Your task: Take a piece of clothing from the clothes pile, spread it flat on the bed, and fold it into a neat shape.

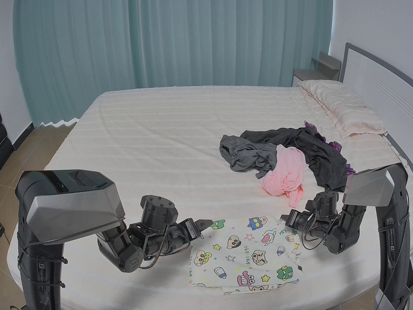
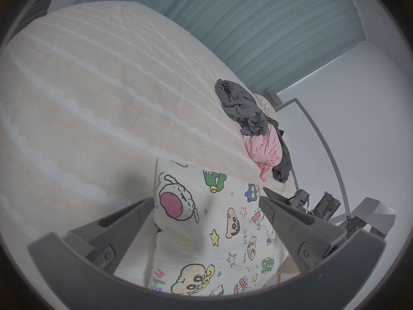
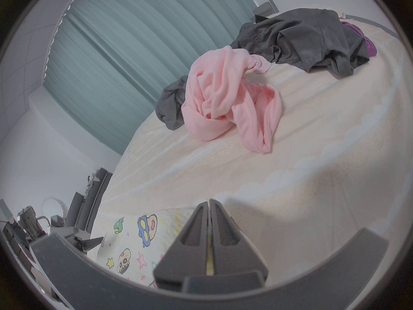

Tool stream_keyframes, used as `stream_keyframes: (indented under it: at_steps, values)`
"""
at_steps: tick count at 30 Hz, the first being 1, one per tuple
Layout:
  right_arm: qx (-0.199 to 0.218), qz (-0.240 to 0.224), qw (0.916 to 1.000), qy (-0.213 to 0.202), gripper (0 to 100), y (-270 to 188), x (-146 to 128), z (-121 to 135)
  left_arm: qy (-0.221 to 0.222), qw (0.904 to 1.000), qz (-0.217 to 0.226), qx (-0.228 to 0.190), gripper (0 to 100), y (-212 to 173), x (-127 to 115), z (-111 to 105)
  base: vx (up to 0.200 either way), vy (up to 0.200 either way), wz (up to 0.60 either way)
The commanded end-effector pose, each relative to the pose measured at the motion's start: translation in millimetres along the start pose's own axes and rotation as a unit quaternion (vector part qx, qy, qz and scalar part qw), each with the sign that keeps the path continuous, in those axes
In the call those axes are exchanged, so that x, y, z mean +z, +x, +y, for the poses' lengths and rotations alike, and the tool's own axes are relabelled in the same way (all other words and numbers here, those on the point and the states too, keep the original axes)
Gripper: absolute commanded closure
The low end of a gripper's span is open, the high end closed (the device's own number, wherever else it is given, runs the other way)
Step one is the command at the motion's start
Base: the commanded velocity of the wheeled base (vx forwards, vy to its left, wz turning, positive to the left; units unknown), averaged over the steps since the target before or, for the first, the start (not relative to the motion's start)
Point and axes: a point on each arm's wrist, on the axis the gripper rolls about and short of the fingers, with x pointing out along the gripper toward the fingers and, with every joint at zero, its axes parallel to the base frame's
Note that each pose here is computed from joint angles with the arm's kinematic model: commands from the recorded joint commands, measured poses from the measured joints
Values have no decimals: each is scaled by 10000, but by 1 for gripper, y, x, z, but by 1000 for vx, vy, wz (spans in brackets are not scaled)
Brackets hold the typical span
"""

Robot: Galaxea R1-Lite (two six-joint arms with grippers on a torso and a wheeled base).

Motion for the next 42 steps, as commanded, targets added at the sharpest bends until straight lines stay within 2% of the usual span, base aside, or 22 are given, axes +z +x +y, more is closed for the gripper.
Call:
stream_keyframes:
  at_steps: [1, 21, 22, 32, 39, 40, 42]
  values:
    - [-68, -209, 9996, 170, 100, 2, 9, -4, -4, 10000, 0, 17, 0, 1, 0, 1, 0, 0, 0]
    - [-71, -392, 9984, 390, 100, 0, 11, -9, 3, 10000, 0, 17, 0, 1, 0, 1, 0, 0, 0]
    - [-63, -377, 9985, 391, 0, -1, 11, -9, 3, 10000, 0, 17, 0, 1, 0, 1, 0, 0, 0]
    - [24, -319, 9987, 384, 0, 0, 9, -8, 2, 10000, 9, 28, 0, 1, -1, 2, 0, 0, 0]
    - [237, -57, 9991, 356, 0, 5, 2, -5, 13, 10000, -35, -23, 0, 1, -1, 0, 0, 0, 0]
    - [237, -57, 9991, 356, 100, 5, 2, -5, 13, 10000, -35, -23, 0, 1, -1, 0, 0, 0, 0]
    - [237, -57, 9991, 356, 100, 5, 2, -5, 13, 10000, -35, -23, 0, 1, -1, 0, 0, 0, 0]
